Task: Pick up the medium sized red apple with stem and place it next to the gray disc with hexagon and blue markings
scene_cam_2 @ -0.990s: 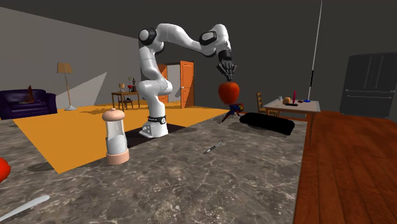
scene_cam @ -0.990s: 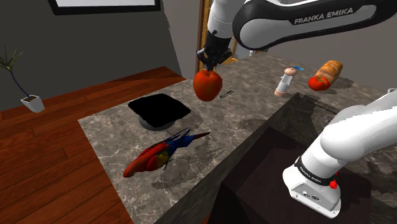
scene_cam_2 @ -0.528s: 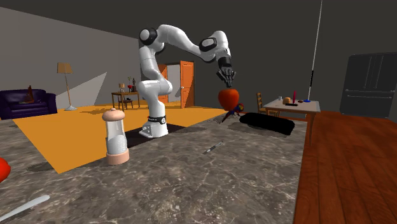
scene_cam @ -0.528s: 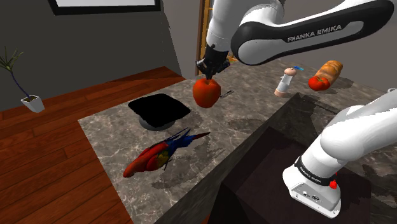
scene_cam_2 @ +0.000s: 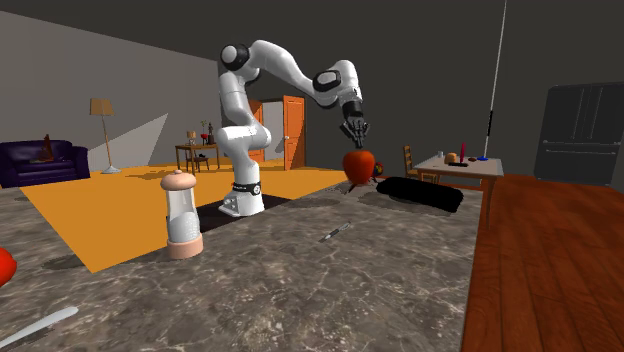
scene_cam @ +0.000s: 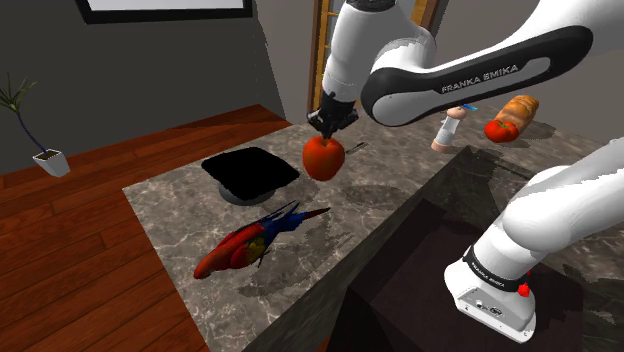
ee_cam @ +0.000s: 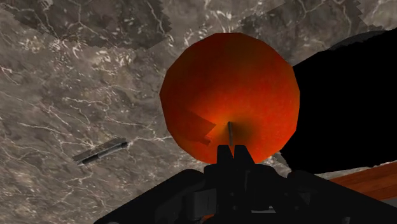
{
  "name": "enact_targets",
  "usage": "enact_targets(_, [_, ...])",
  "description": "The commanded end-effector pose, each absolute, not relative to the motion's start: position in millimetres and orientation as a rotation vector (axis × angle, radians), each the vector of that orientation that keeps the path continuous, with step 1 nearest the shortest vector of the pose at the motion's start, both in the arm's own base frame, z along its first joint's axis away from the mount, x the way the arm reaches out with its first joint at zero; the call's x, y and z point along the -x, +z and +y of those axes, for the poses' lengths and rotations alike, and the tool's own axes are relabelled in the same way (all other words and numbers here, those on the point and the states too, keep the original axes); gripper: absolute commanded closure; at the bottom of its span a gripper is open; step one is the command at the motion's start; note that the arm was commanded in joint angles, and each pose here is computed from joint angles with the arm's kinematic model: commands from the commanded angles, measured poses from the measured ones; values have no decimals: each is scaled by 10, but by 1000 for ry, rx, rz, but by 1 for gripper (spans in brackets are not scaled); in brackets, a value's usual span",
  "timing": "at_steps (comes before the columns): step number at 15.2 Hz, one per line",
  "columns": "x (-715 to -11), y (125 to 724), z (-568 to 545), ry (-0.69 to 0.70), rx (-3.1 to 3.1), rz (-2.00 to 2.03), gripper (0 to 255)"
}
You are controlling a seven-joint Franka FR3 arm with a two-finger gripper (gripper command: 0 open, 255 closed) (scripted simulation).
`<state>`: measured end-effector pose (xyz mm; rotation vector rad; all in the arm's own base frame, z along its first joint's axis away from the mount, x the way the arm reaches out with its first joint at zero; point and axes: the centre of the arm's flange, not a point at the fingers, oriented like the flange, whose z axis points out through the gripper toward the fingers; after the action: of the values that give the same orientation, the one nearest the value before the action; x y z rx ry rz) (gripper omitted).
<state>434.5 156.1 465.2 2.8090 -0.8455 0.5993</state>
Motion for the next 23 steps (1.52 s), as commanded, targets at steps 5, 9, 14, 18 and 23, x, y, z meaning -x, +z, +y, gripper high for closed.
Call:
enact_targets(5, [-4345,4337,1567,601,-2809,-846,255])
enact_targets(9, [-4345,4126,1567,601,-2809,-846,255])
enact_targets(14, [-4345,4090,1567,601,-2809,-846,255])
enact_targets(18, [-4345,4090,1567,601,-2809,-846,0])
enact_targets(23, [-4345,4090,1567,601,-2809,-846,0])
